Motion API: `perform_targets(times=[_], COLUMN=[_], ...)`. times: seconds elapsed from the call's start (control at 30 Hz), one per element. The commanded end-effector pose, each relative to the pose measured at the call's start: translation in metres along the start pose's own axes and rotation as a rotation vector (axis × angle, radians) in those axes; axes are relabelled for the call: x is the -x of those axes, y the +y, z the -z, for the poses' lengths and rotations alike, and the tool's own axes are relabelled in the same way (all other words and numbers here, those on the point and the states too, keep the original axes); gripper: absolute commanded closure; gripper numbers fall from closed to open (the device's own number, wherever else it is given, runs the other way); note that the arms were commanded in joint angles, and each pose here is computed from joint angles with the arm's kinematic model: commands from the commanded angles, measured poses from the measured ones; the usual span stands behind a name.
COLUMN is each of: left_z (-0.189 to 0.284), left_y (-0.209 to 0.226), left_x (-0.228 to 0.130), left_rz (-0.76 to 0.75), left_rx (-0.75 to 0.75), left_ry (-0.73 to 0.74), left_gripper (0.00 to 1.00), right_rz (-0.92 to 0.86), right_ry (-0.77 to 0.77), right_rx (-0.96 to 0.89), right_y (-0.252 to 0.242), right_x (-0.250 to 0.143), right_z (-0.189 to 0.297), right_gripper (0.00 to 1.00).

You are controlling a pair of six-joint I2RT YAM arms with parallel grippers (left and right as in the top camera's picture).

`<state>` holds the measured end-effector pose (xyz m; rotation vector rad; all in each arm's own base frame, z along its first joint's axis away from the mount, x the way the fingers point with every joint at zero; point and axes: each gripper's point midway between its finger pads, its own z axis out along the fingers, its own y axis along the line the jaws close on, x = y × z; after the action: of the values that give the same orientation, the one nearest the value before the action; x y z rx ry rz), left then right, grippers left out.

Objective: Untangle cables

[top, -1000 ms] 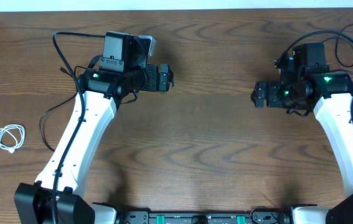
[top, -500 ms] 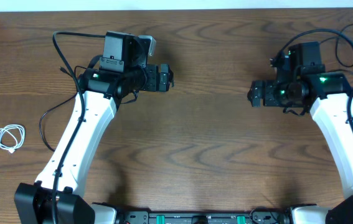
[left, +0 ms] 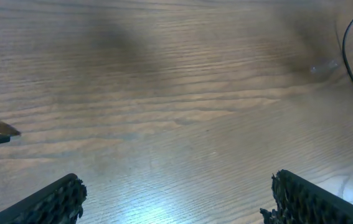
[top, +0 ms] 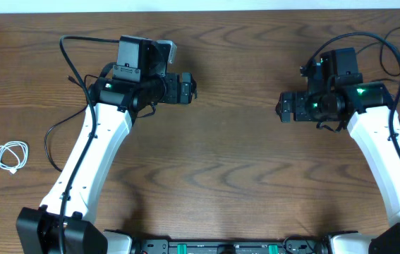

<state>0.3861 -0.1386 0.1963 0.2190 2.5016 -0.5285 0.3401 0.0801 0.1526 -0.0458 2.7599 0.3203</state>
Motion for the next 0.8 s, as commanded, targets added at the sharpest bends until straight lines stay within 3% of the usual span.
perform_targets(times=[0.0,0.77], left_z=[0.0045,0.0045], left_y=[-0.0008,-0.0008], left_x=[0.0007,0.0007], left_rz=[-0.013,-0.013], left_rx=[0.007,0.007], left_ry=[-0.009,-0.009], left_gripper=[0.04,0.04], right_rz=[0.023,0.016], right_ry=[-0.015,-0.015], right_rx=[0.000,0.000], right_y=[0.0028,0.0028], right_x=[0.0038,0.0038], right_z=[0.0032,0.0032], right_gripper=[0.01,0.01])
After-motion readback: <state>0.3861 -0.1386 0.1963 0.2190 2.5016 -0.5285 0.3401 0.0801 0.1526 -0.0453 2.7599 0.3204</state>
